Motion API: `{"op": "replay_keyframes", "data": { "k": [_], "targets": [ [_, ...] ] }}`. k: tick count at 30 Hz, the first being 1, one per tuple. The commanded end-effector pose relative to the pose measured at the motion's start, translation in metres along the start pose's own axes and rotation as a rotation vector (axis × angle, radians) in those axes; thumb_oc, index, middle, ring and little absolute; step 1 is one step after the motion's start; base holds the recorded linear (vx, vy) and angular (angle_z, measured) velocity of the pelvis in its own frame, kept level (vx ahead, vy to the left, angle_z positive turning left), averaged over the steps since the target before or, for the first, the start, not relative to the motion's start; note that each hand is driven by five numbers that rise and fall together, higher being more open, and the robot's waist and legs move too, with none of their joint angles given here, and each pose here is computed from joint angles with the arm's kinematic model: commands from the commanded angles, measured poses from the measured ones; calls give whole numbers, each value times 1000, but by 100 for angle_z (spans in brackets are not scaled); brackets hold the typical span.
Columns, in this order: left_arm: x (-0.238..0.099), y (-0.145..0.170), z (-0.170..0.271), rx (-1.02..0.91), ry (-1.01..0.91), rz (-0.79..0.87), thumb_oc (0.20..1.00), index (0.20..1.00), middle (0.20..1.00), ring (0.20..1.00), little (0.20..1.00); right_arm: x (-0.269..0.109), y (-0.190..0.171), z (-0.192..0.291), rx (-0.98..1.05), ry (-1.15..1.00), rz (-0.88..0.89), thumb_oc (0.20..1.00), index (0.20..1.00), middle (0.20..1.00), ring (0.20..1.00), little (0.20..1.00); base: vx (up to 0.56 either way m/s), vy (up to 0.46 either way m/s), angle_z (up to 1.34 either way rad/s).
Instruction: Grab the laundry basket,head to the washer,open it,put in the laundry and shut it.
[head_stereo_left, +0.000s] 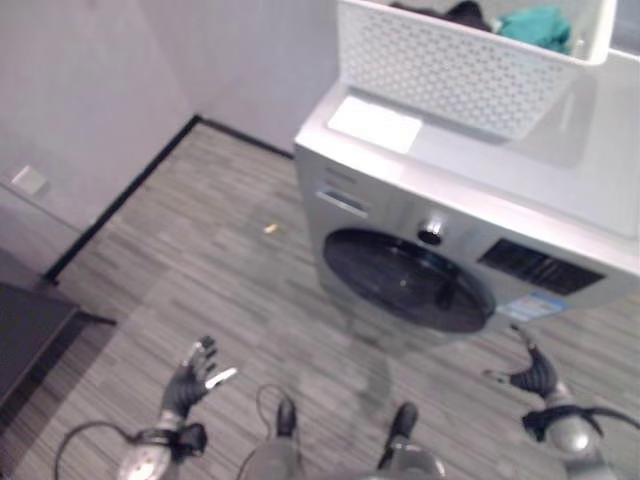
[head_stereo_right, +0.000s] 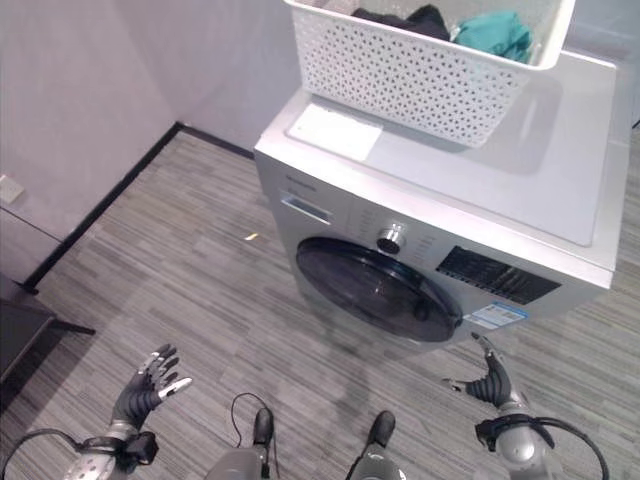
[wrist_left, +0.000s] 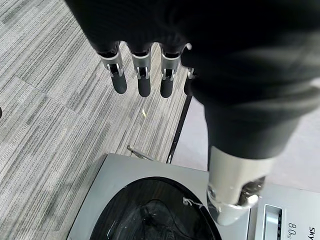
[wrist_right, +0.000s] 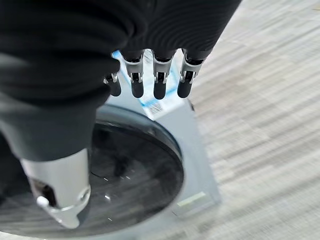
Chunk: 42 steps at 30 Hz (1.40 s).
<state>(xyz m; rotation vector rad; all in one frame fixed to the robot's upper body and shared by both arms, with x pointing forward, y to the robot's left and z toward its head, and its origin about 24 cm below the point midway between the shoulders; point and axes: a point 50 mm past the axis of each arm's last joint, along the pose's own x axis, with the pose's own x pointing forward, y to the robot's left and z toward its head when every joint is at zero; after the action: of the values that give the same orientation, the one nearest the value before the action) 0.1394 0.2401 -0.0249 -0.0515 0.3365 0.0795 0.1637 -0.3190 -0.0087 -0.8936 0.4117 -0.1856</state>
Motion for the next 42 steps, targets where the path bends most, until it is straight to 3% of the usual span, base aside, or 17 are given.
{"op": "replay_keyframes", "data": {
  "k": [1, 19, 29, 42],
  "targets": [
    [5, 2, 26, 14, -136, -25, 1000, 1000, 1000, 1000, 1000, 19, -25, 18, -75, -96, -78, 1000, 1000, 1000, 1000, 1000, -35, 0, -4],
    [9, 3, 27, 5, -141, -25, 1000, 1000, 1000, 1000, 1000, 43, -41, 43, -67, -150, -206, 1000, 1000, 1000, 1000, 1000, 5, 1, 4],
    [9, -1, 26, 1, -137, -41, 1000, 1000, 1000, 1000, 1000, 53, -11, 47, 32, -115, -120, 1000, 1000, 1000, 1000, 1000, -1, -2, 2],
    [11, -11, 22, 20, -118, -89, 1000, 1000, 1000, 1000, 1000, 55, 58, 86, 121, -212, 132, 1000, 1000, 1000, 1000, 1000, 0, 2, 0]
  ]
}}
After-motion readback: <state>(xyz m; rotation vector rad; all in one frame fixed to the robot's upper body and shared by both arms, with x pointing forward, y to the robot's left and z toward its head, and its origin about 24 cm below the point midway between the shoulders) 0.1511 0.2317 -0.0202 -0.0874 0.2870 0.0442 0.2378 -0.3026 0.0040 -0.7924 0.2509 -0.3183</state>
